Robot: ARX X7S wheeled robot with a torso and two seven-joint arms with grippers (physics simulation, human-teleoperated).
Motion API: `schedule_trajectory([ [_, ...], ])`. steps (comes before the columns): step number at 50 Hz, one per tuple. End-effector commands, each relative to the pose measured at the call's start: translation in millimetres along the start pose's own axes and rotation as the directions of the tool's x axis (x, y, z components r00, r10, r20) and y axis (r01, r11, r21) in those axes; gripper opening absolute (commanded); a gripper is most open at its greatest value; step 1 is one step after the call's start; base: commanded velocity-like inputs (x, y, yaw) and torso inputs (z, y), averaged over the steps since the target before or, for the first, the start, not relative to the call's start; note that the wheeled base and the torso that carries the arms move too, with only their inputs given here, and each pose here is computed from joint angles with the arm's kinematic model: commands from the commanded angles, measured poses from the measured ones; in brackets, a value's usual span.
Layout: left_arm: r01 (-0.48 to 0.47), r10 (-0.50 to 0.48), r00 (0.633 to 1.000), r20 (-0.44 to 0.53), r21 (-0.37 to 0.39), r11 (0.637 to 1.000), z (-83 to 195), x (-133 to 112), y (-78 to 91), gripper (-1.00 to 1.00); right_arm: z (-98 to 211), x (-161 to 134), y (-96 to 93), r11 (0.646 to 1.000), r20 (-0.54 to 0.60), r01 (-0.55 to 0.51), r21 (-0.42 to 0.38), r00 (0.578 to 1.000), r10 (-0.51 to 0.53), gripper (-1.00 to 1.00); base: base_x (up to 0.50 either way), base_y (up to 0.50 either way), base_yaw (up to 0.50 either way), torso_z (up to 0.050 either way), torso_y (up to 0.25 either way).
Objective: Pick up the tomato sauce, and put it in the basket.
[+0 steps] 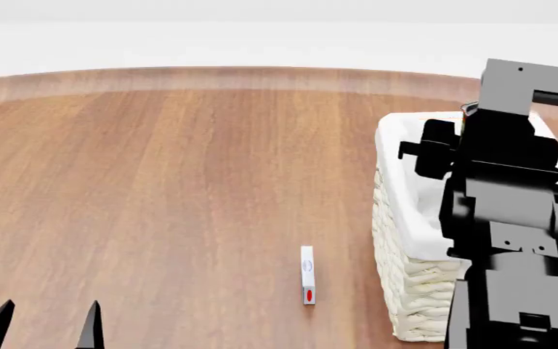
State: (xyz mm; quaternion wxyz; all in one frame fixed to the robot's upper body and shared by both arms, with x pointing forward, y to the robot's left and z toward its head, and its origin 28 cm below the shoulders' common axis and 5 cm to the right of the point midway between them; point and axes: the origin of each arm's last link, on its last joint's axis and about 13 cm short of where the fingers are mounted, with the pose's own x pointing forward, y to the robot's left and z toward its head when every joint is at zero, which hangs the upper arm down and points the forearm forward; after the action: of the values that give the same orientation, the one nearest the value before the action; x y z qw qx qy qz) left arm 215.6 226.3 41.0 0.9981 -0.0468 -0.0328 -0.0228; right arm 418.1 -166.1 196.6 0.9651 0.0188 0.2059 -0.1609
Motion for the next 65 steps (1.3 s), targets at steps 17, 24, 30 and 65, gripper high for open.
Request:
schedule_trajectory([
  [17,-0.005,0.005,1.0,-0.006,-0.003,1.0,-3.0,-0.5,1.8,1.0,-18.3,2.2,-8.5,0.997,-0.096,0.011,-0.075,0.995,-0.019,-1.0,0.0,0.0,0.0,0.0,0.0],
  [24,-0.006,0.006,1.0,-0.008,-0.002,1.0,-4.7,-0.2,1.8,1.0,-19.1,2.2,-9.2,0.997,-0.101,0.018,-0.081,0.995,-0.026,1.0,0.0,0.0,0.0,0.0,0.0],
  [30,-0.01,0.01,1.0,-0.009,-0.003,1.0,-4.0,-0.4,3.3,1.0,-16.2,1.4,-8.8,0.997,-0.099,0.021,-0.072,0.995,-0.028,1.0,0.0,0.0,0.0,0.0,0.0],
  [65,-0.016,0.016,1.0,-0.01,-0.003,1.0,-5.5,-2.5,4.0,1.0,-43.4,-68.3,42.1,0.98,0.307,-0.115,-0.163,0.938,0.161,1.0,0.0,0.0,0.0,0.0,0.0],
])
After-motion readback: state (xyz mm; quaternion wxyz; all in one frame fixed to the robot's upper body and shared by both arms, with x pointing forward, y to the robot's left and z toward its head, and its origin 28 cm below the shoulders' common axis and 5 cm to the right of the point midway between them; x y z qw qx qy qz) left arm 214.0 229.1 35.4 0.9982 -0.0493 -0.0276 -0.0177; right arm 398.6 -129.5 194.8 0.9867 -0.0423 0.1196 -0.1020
